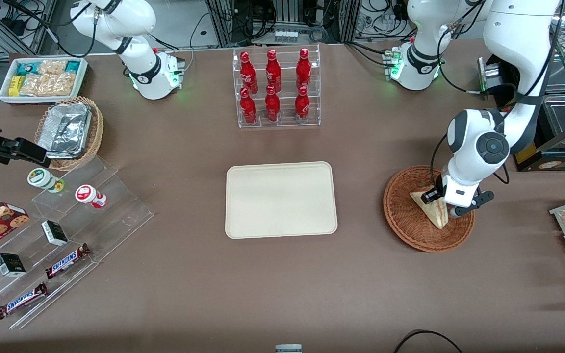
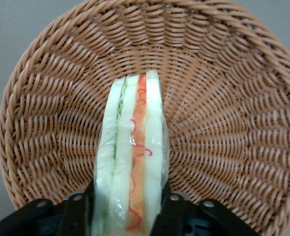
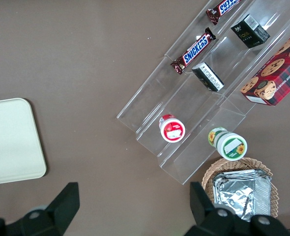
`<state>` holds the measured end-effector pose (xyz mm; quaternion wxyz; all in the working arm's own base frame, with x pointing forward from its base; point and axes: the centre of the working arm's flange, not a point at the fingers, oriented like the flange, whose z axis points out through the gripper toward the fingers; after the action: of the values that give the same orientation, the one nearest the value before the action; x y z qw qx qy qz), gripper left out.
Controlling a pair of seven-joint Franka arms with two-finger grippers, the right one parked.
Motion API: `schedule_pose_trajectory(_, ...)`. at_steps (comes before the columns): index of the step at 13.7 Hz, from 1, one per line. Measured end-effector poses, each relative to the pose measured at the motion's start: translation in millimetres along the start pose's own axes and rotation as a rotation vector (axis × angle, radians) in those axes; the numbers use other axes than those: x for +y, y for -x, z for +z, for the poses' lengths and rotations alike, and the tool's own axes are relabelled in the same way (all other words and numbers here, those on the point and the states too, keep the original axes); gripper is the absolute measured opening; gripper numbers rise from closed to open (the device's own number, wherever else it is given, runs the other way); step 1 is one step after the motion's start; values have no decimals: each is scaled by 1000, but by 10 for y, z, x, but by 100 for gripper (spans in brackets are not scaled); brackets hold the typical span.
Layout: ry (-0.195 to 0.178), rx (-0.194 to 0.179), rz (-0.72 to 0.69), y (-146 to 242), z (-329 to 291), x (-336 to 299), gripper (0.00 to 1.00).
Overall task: Place sandwich from basket to tray
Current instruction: 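Lower the open left gripper and close it on the sandwich, then lift the sandwich and carry it over the cream tray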
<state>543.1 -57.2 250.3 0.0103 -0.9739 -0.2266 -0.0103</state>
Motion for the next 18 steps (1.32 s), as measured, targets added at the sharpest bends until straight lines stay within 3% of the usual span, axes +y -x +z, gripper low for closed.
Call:
schedule_pose_trajectory(3,-22,-26,7,-86,-234,125,32)
schedule_pose_trajectory(5,-59,-62,17,-181,-641,255,28)
schedule_pose_trajectory(7,-79,-70,36,-223,-1198,493,19)
schedule_pose_trajectory(10,-51,-21,47,-55,-1862,1114,16)
schedule_pose_trajectory(12,-29,2,88,214,-1994,1613,16)
schedule_pose_trajectory(18,-18,-23,202,1143,-1396,3104,16)
